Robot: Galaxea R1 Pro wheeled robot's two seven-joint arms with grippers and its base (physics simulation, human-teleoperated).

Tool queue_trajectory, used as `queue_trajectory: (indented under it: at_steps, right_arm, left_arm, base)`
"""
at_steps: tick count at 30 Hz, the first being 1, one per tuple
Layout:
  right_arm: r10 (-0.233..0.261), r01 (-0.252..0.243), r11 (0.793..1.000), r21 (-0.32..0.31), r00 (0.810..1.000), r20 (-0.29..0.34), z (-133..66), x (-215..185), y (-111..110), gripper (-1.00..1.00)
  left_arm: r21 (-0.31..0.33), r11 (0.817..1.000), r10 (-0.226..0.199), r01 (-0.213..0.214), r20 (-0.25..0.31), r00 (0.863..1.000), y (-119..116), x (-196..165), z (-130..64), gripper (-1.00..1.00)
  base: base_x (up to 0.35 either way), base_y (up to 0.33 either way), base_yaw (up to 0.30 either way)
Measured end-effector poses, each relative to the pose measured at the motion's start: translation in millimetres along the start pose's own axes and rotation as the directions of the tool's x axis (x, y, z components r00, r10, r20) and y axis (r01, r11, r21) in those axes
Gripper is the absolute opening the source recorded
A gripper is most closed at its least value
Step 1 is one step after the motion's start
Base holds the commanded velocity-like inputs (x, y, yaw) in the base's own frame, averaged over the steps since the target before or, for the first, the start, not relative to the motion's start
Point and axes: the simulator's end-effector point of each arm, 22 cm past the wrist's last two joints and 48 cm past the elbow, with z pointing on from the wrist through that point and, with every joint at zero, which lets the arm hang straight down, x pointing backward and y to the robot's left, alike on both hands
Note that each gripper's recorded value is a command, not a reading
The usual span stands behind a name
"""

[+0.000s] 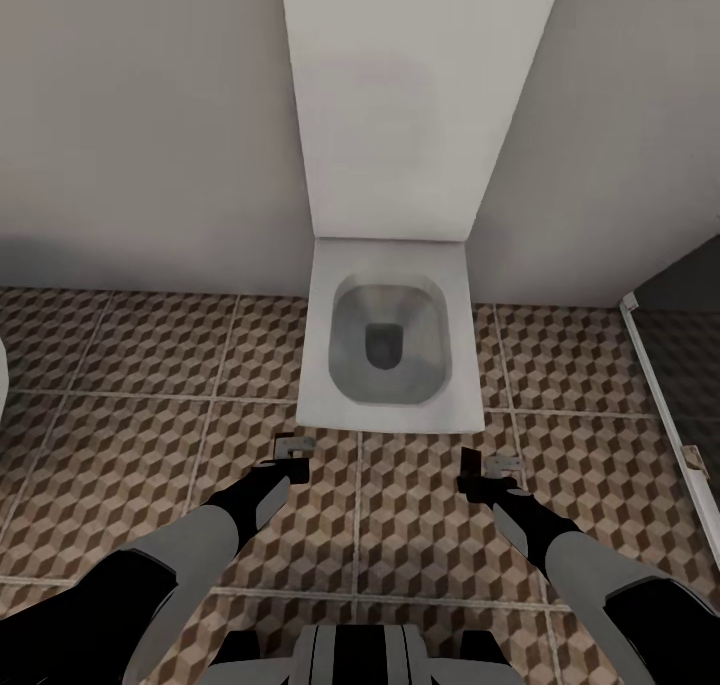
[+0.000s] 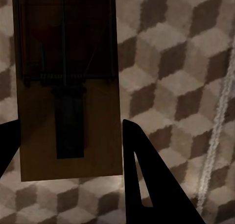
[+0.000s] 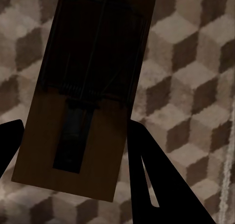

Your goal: Take the four mousetraps from the cabinet in the bathroom and place them on the bathroom floor. Make sure all four end up on the same floor surface, and ensure that at least two of them are either under or directly next to the same bathroom sink.

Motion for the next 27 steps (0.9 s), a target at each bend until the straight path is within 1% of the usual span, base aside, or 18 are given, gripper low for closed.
queue_trajectory:
  at_steps: [6,27]
  right_arm:
    - [-0.004,0.004,1.0,0.0,1.0,0.0,0.0,0,0,-1.0]
    - [-0.006,0.006,1.0,0.0,1.0,0.0,40.9,19,3,-1.0]
  left_arm:
    - [-0.001,1.0,0.0,0.0,0.0,1.0,0,0,0.0,-1.0]
    - [-0.003,1.0,-0.001,0.001,-0.001,1.0,3,17,42.0,-1.0]
  base:
    - [0.0,0.0,0.0]
    - [0.0,0.0,0.0]
